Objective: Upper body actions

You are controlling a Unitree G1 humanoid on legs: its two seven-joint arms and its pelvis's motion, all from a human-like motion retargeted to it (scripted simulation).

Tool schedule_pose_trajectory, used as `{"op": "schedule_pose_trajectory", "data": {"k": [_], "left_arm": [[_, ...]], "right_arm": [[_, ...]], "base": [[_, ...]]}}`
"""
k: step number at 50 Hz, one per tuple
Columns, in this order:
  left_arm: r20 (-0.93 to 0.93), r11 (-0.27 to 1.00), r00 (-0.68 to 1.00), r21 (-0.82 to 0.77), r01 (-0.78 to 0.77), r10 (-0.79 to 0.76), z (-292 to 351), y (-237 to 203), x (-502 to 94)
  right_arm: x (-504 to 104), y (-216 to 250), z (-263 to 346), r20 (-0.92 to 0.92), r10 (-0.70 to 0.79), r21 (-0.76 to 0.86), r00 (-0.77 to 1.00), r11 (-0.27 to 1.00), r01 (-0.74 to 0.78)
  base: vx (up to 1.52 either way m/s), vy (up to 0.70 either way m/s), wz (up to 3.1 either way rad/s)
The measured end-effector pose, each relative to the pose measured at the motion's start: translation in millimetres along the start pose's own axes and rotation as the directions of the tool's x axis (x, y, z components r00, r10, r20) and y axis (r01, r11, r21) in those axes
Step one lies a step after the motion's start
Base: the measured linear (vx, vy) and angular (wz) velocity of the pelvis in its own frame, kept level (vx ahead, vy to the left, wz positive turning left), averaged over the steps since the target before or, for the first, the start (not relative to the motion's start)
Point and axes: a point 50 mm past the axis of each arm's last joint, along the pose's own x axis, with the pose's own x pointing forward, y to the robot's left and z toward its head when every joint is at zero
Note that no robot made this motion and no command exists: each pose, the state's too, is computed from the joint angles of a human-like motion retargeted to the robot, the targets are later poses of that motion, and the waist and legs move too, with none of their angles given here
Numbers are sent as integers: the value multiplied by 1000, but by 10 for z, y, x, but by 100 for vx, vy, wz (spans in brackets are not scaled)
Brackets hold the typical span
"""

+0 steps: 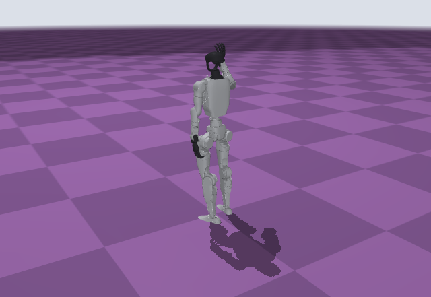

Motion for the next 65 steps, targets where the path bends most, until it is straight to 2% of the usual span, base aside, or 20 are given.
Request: {"op": "schedule_pose_trajectory", "data": {"k": [6,10,12,15,17,20,22,25,27,30,33,36,40,43,46,48,50,55,60,65], "left_arm": [[9,1000,1000,-14,-3,4,3,9,-1],[14,996,1000,-86,18,-17,-32,-24,7],[16,994,1000,-107,19,-17,-45,-32,11],[13,993,1000,-114,18,-17,-76,-42,17],[9,993,1000,-113,17,-16,-84,-47,18],[7,995,1000,-95,14,-14,-61,-46,15],[5,998,1000,-68,8,-8,-36,-40,12],[10,1000,1000,-24,-2,2,3,-27,7],[14,1000,1000,-9,-4,4,15,-18,5],[20,1000,1000,-27,8,-8,16,-34,7],[37,997,999,-72,29,-26,30,-62,11],[56,993,998,-109,41,-35,42,-61,10],[67,985,996,-160,65,-54,35,-65,8],[61,975,996,-208,81,-70,2,-85,13],[61,969,995,-232,89,-77,-21,-99,18],[62,971,995,-220,92,-81,-8,-103,17],[66,977,995,-193,88,-77,27,-97,13],[71,993,996,-101,68,-61,88,-103,10],[54,995,998,-91,34,-30,35,-114,22],[59,988,998,-148,44,-36,0,-115,23]], "right_arm": [[-554,291,-312,-551,197,221,811,971,-86],[-793,482,-296,-773,329,443,543,892,90],[-705,488,-212,-726,360,551,585,814,184],[-451,339,-96,-562,221,588,797,785,197],[-272,212,-52,-364,107,492,925,865,94],[-100,94,-50,-86,48,175,995,984,-33],[-110,79,-134,-85,30,15,996,999,-29],[-335,195,-283,-248,101,39,963,995,-95],[-646,342,-406,-486,224,163,845,973,-165],[-1244,523,-533,-751,446,417,487,892,-174],[-1787,547,-512,-721,654,654,229,751,-89],[-2338,321,-481,-712,699,700,65,714,-20],[-3057,-191,-255,-641,759,763,-115,614,-200],[-3679,-642,195,-465,792,873,-394,337,-353],[-4255,-1345,792,-153,638,957,-755,-94,-273],[-4475,-1967,1141,45,367,942,-929,-325,-83],[-4520,-2609,1396,166,37,886,-985,-445,132],[-4202,-3753,1697,147,-378,806,-914,-490,333],[-3867,-4300,1855,77,-518,715,-852,-567,410],[-3956,-4157,1852,180,-516,845,-838,-355,400]], "base": [[0,0,24],[-2,-1,41],[0,-1,28],[0,0,0],[-1,1,-10],[0,2,-29],[0,2,-35],[0,3,-28],[0,0,0],[2,1,18],[2,0,41],[3,-2,57],[-1,-1,47],[0,-1,7],[0,1,-35],[-3,3,-46],[-4,2,-45],[2,0,-17],[3,-2,-19],[-1,2,-18]]}}
